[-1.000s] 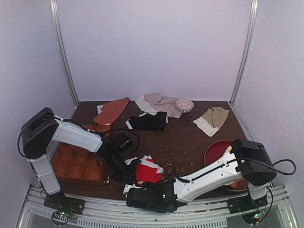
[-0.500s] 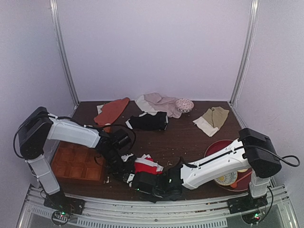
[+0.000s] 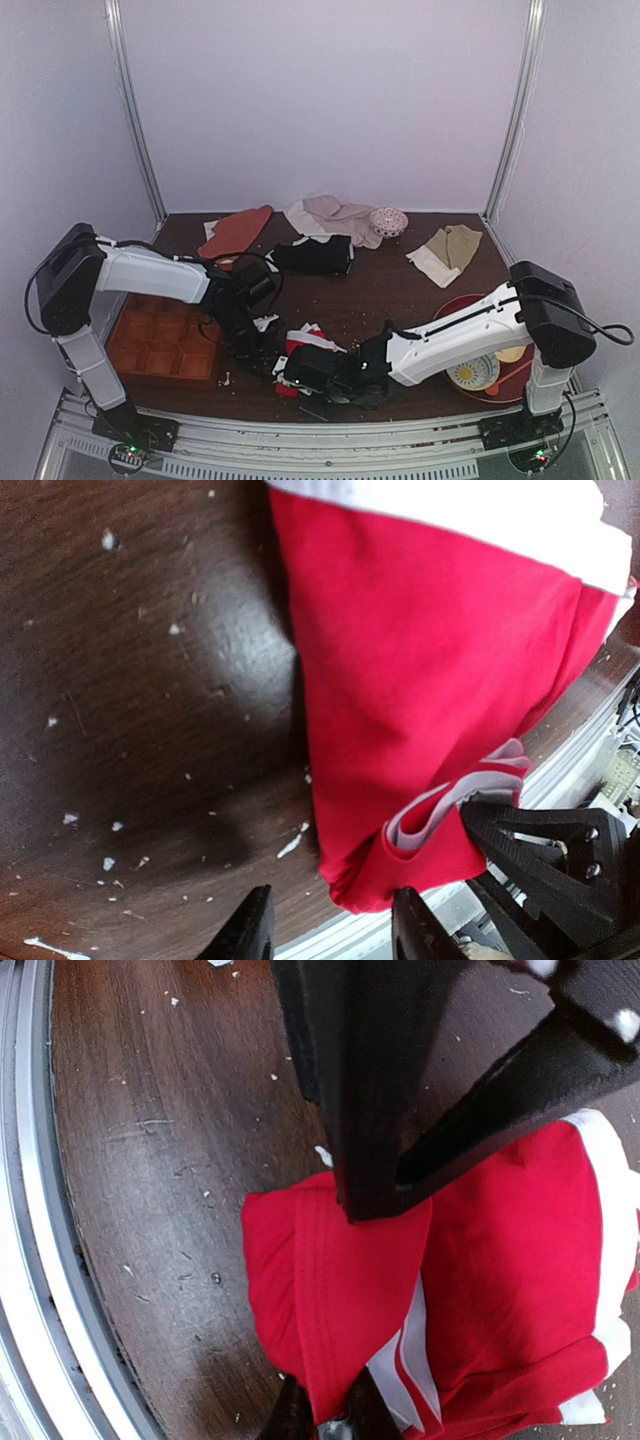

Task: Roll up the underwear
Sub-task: Roll the underwear at the center of the board.

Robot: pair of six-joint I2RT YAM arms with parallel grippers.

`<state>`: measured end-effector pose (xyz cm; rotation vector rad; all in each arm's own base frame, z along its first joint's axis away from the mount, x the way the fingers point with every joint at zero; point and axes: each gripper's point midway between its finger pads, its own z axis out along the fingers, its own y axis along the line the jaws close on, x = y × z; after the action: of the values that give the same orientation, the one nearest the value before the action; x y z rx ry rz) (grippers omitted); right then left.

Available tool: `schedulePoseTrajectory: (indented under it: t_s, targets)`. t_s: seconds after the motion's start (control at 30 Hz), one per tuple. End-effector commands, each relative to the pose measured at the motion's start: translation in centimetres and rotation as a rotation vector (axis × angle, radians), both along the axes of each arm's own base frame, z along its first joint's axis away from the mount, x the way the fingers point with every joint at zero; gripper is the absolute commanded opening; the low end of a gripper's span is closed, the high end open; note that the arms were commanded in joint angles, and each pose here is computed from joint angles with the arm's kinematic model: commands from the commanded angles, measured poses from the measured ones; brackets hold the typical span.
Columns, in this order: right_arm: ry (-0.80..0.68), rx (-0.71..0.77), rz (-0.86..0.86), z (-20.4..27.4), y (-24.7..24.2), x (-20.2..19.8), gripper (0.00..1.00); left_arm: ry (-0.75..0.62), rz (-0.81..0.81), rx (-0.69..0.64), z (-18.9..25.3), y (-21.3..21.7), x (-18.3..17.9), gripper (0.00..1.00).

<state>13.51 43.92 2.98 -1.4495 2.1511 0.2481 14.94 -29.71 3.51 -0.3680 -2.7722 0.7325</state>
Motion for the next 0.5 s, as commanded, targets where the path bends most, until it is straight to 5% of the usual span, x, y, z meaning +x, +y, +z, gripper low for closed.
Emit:
schedulePoseTrajectory:
  t_s: [0.0,0.3,0.47]
  targets:
    - [0.149,-0.109,0.002,-2.7,-3.5,-1.4,0.0,-0.052,0.01,-0.019,1.5,-0.3,1.2,0.39]
    - [0.239,-0.073,0.016,-2.1,-3.4,-1.3,0.0,-0.119,0.01,-0.085,4.2,-1.8,2.9,0.39]
    - [0.264,-0.071,0.018,-2.3,-3.4,-1.3,0.0,-0.137,-0.003,-0.164,5.0,-2.8,3.0,0.3]
